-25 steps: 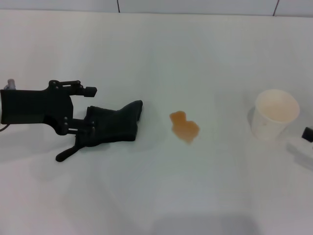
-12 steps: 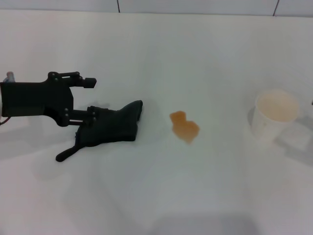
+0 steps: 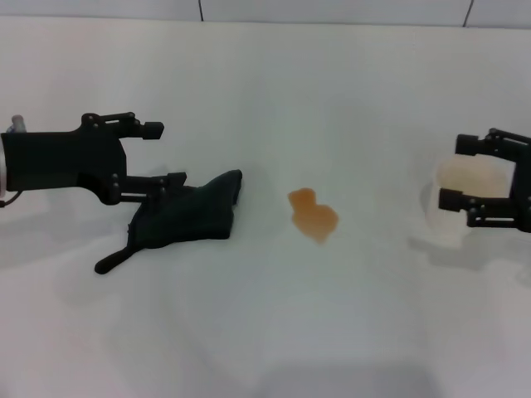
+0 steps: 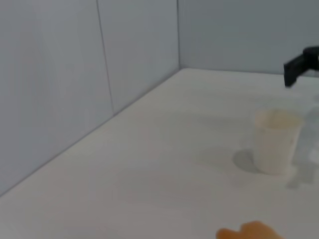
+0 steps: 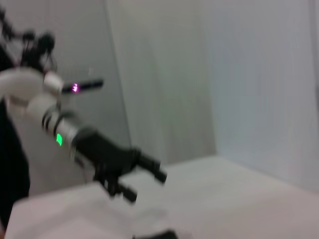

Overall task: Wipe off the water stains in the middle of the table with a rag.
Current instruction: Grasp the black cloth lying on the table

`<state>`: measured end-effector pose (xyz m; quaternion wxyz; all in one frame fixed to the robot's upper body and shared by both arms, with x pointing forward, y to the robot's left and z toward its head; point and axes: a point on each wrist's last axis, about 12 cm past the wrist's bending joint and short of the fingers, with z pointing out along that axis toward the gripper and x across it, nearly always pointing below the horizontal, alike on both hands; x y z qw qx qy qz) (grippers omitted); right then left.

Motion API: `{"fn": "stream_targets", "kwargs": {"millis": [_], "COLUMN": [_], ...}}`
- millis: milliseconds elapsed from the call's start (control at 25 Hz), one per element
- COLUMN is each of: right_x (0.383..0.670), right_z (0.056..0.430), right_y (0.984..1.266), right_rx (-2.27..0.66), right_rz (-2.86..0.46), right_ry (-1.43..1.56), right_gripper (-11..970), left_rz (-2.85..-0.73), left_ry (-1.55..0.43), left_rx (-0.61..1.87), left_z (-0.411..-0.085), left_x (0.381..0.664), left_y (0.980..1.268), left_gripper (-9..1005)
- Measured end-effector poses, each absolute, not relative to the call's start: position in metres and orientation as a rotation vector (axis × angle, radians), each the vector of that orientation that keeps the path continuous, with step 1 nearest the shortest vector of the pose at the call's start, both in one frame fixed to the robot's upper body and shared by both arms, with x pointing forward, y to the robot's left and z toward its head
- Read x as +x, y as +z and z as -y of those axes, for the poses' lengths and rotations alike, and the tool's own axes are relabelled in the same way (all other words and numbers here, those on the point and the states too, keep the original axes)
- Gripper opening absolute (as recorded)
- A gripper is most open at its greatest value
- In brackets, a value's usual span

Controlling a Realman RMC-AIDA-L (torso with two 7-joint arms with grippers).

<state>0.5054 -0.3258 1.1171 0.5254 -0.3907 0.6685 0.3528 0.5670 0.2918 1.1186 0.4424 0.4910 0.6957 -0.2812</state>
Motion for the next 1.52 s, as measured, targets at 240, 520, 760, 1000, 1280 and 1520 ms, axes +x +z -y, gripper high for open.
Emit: {"fn": "stream_targets", "kwargs": {"millis": [240,520,760,1000,1280,1520], "right_x": [0.516,0.521,0.524,0.528,0.531,0.530], "right_z": [0.312,0.306,0.303,0.295,0.291,0.288], "right_y": [1.131,1.140,1.142,1.140,1.145,1.148], "right_rx": [-1.086,-1.148,-1.174,-1.198,-1.201,-1.209], "right_rz": [-1.648,-1.671,-1.704,-1.748,-1.749,-1.744], "right_ry": [0.778,0.745,0.724,0.705,0.708,0.725], "right_gripper": [872,871,869,868,858,824], "left_rz": [-1.724,-1.724,-1.722,-1.721,-1.717,-1.746], "left_ry": [-0.696,-0.695,-0.696,-0.695,-0.697,-0.710], "left_rx": [1.200,1.190,1.191,1.192,1.197,1.175], "left_z": [-0.292,-0.289,-0.288,-0.288,-0.288,-0.292], "left_x": [0.568,0.569,0.569,0.569,0.569,0.571], "left_y": [1.120,1.118,1.118,1.119,1.120,1.124], "left_gripper": [833,832,832,832,832,833]}}
